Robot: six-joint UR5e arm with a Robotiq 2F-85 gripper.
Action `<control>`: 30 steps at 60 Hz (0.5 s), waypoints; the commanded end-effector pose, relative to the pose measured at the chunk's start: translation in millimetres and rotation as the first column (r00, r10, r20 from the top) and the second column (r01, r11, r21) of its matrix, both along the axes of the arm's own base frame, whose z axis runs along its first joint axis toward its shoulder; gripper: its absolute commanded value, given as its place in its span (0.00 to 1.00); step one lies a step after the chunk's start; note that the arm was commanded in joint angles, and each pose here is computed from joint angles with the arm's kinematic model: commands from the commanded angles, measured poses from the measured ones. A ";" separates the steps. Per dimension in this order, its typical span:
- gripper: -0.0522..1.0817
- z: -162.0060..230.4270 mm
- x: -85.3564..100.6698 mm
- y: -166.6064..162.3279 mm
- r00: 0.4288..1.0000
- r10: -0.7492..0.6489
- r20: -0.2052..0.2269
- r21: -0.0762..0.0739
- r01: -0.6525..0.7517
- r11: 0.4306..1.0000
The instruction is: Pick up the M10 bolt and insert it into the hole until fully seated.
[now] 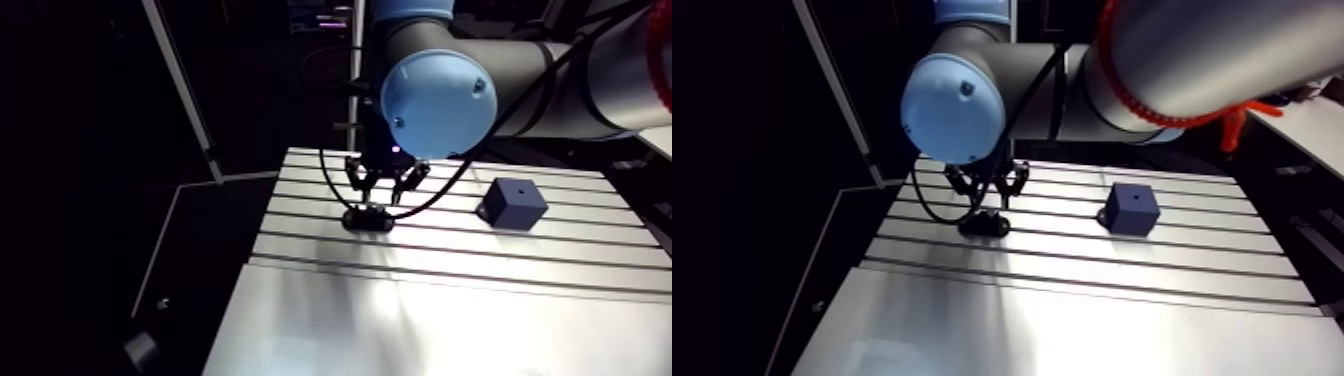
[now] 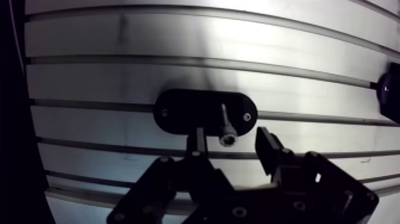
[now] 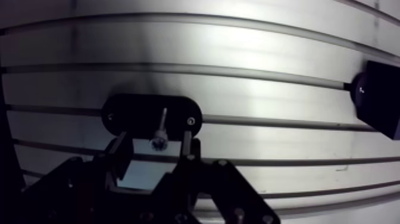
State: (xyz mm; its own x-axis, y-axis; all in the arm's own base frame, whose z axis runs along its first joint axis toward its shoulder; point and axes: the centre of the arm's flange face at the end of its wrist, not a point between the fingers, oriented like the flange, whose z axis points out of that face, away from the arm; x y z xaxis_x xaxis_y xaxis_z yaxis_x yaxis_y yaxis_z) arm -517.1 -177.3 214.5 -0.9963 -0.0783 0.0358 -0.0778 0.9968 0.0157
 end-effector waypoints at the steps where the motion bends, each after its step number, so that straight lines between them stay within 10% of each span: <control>1: 0.45 -6.4 1.9 -0.2 1.000 0.001 0.012 0.000 -0.001 1.000; 30: 0.48 -13.9 1.5 -0.2 1.000 0.000 0.018 0.000 0.000 1.000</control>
